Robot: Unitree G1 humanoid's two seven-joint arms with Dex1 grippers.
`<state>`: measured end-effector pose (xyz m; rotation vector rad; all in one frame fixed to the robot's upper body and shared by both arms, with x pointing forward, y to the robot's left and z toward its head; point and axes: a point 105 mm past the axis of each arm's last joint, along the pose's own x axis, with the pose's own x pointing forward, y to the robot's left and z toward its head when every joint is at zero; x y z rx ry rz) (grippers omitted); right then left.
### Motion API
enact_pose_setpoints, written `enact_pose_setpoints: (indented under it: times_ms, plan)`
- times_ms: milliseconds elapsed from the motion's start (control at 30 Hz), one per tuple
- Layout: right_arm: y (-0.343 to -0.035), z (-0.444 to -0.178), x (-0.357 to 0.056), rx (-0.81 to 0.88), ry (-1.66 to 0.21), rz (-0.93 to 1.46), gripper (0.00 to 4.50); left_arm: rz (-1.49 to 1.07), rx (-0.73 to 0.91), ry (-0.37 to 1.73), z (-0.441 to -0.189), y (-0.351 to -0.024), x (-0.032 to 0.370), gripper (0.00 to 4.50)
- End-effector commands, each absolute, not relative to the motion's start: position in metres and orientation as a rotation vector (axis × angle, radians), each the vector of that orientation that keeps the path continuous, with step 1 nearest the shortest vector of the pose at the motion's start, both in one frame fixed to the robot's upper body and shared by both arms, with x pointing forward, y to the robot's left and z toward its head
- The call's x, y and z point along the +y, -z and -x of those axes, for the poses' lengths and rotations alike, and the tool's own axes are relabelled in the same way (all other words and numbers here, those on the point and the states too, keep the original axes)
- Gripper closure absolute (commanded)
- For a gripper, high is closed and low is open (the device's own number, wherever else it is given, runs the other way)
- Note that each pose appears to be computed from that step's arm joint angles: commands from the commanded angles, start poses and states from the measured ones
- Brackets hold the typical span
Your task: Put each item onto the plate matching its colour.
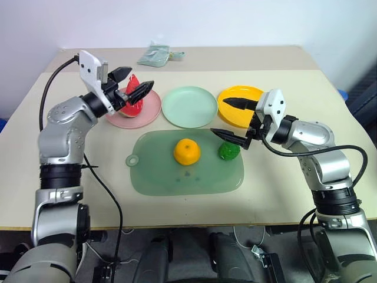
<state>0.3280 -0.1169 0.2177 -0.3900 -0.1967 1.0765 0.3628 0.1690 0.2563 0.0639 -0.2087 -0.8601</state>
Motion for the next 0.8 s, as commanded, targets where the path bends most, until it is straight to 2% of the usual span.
enact_pose_setpoints:
  times_ms: [33, 133, 267, 433, 567, 800]
  plan:
    - [-0.231, -0.320, -0.118, -0.241, -1.097, 0.406, 0.00, -0.062, -0.216, 1.017, -0.333, -0.262, 0.163, 0.09]
    - [-0.230, -0.314, -0.110, -0.239, -1.140, 0.400, 0.00, -0.058, -0.119, 1.117, -0.314, -0.247, 0.159, 0.09]
    - [-0.231, -0.313, -0.102, -0.226, -1.142, 0.396, 0.00, -0.076, -0.064, 1.130, -0.304, -0.238, 0.164, 0.09]
    - [-0.236, -0.312, -0.079, -0.162, -1.132, 0.407, 0.00, -0.140, -0.102, 1.156, -0.287, -0.230, 0.177, 0.09]
    - [-0.235, -0.311, -0.068, -0.108, -1.123, 0.463, 0.00, -0.148, -0.073, 1.193, -0.273, -0.224, 0.189, 0.09]
    - [-0.224, -0.313, -0.056, 0.002, -1.144, 0.466, 0.00, -0.202, -0.058, 1.163, -0.269, -0.209, 0.200, 0.09]
